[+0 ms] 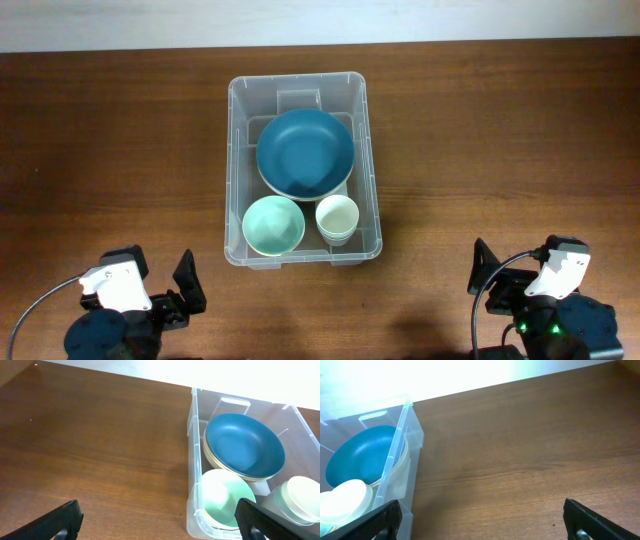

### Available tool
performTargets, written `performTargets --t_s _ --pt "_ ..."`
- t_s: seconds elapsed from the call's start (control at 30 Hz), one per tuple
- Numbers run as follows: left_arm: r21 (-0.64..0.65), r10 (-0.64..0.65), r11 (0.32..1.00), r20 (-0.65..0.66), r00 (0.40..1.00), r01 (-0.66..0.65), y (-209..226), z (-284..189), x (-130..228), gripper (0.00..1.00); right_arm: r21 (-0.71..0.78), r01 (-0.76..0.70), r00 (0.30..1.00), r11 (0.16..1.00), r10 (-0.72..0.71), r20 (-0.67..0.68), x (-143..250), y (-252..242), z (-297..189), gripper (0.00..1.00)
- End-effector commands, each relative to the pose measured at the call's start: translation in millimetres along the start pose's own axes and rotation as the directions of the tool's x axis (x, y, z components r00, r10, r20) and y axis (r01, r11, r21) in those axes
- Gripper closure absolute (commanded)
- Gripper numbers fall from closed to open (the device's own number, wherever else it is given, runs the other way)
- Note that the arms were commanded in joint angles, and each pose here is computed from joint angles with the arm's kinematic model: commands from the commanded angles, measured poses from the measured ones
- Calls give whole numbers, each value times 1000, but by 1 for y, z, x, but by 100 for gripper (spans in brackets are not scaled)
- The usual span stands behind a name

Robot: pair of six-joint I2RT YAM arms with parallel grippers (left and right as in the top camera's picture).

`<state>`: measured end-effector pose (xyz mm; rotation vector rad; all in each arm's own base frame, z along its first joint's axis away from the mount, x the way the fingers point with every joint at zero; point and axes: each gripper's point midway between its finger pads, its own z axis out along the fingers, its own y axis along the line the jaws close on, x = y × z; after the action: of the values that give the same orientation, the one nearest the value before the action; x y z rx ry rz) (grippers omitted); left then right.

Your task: Pack container

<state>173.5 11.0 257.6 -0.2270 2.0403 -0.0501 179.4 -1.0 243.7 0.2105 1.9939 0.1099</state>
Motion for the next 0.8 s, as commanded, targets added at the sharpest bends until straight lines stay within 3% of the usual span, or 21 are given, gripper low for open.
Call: performTargets --t_s 0.0,0.47,0.77 --pt "-1 -12 1000 -7 1000 12 0 2 3 0 14 -10 1000 1000 10 7 0 -3 0 1" --pt "-1 -12 1000 -8 1000 12 0 2 3 0 29 -5 1000 1000 5 -1 4 -6 -1 1" --pt "-1 -12 1000 -8 1000 12 0 2 3 0 -13 -15 996 1000 16 90 43 -10 21 1"
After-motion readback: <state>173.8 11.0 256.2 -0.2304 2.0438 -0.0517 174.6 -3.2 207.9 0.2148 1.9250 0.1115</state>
